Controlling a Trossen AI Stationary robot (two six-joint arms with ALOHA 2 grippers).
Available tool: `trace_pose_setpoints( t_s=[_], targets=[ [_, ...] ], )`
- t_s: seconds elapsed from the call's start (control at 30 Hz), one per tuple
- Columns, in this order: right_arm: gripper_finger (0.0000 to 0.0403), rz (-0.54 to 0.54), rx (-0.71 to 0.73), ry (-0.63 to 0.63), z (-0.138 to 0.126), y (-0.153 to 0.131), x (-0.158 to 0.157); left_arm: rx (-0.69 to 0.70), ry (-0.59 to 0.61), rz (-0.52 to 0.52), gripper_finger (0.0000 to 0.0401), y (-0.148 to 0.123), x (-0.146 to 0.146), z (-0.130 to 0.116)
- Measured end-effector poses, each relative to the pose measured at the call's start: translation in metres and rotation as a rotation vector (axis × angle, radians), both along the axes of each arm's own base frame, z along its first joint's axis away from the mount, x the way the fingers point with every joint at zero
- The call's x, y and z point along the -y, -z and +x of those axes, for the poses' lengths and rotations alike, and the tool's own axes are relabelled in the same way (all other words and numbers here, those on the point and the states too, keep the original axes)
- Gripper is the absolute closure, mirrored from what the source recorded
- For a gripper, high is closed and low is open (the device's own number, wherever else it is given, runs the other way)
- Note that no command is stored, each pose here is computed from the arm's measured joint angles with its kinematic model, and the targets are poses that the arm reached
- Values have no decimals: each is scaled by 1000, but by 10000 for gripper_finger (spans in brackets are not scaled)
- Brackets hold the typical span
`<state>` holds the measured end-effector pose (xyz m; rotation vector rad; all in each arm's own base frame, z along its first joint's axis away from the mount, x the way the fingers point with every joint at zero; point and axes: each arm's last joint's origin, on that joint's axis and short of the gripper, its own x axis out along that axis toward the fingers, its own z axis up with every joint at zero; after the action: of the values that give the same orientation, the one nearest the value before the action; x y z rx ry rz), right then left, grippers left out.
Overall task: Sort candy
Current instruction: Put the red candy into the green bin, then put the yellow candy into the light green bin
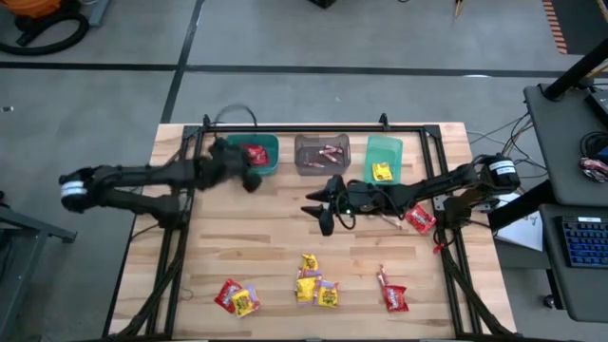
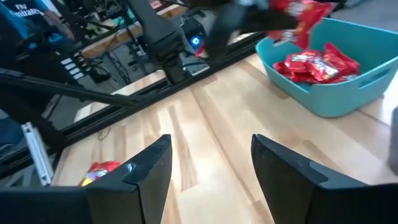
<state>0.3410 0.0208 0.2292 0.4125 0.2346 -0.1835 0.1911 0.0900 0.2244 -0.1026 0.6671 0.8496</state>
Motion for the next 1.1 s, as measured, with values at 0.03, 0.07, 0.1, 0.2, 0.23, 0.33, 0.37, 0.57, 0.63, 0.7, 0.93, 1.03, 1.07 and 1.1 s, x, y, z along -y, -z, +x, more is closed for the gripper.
trace_pose_setpoints(
  t_s=[0.03, 0.07, 0.1, 0.2, 0.23, 0.33, 0.37, 0.57, 0.63, 0.7, 0.93, 1.03, 1.07, 1.1],
  targets=[
    [193, 0, -4, -1, 0, 1, 0, 16, -4, -68, 365, 3, -15, -5],
    [193, -1, -12, 0, 0, 2, 0, 43, 2, -143, 365, 7, -29, -9],
    [193, -2, -17, 3, 0, 2, 0, 71, 4, -213, 365, 12, -42, -15],
    [193, -3, -20, 7, 0, 2, 0, 166, -26, -369, 365, 22, -74, -29],
    [193, -3, -19, 7, 0, 2, 0, 182, -53, -402, 365, 25, -82, -34],
    [193, -3, -21, 6, 0, 3, 0, 177, -103, -434, 362, 31, -97, -40],
    [193, -3, -20, 6, 0, 3, 0, 172, -102, -430, 360, 31, -99, -39],
    [193, -4, -33, 8, 0, 4, 1, 139, -97, -413, 338, 26, -104, -36],
    [193, -1, -35, 9, 0, 4, 1, 138, -92, -405, 328, 24, -104, -36],
    [193, 0, -39, 9, -1, 4, 1, 139, -86, -395, 317, 20, -103, -36],
    [193, 18, -110, 15, -11, -3, 3, 129, -53, -372, 287, -6, -91, -42],
    [193, 60, -204, 53, -20, -10, 8, 164, -10, -324, 286, -20, -78, -43],
    [193, 78, -242, 69, -23, -11, 9, 183, 8, -309, 286, -25, -72, -42],
    [193, 98, -273, 86, -25, -13, 11, 203, 28, -297, 285, -29, -66, -41]
  ],
)
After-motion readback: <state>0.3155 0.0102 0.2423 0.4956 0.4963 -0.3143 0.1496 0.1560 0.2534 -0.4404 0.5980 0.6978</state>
